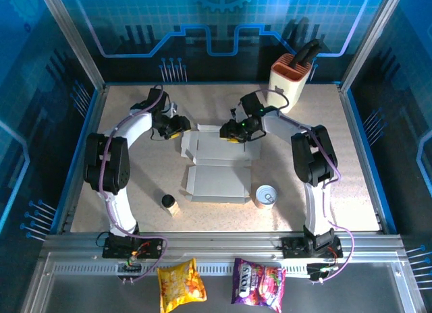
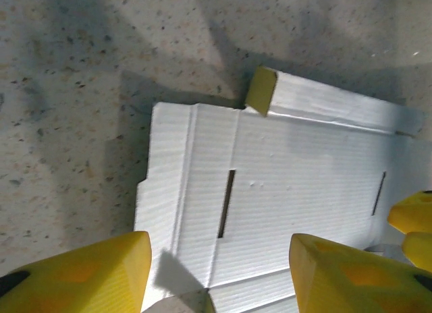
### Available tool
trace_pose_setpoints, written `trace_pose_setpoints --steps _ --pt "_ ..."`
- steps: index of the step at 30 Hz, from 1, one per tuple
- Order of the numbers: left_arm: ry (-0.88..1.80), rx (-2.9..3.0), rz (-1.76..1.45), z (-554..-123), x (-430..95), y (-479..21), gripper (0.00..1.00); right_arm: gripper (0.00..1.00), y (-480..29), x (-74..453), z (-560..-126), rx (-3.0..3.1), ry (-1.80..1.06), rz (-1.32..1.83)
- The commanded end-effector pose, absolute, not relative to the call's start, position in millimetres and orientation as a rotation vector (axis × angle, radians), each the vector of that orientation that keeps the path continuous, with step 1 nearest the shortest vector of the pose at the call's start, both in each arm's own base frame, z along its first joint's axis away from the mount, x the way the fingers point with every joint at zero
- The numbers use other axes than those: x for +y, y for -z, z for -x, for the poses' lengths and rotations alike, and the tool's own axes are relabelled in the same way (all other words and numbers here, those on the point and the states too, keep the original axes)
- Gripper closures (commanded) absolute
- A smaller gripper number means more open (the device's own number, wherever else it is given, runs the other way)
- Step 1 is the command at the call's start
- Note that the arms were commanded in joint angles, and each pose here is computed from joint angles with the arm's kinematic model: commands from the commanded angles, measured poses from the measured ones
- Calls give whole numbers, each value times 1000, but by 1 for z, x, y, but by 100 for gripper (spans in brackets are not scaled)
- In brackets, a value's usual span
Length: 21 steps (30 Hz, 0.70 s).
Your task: Fold the paper box
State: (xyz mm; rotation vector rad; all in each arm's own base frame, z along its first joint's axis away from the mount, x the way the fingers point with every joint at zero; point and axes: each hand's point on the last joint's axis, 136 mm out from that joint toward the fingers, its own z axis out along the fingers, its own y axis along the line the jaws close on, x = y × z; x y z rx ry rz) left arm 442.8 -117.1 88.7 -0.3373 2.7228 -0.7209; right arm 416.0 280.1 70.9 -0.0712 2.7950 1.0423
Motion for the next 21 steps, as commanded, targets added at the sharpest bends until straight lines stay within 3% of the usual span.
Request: trace_pose_setpoints --steps 1,12,21 --pt "681 2777 302 -435 -111 -70 43 56 -70 278 -408 2787 -1070 97" --pt "711 2860 303 -432 -116 -33 42 57 -41 277 -400 2837 -1080 76" --pt "851 2849 265 -432 -131 -25 50 57 -35 275 -398 2848 -1078 64"
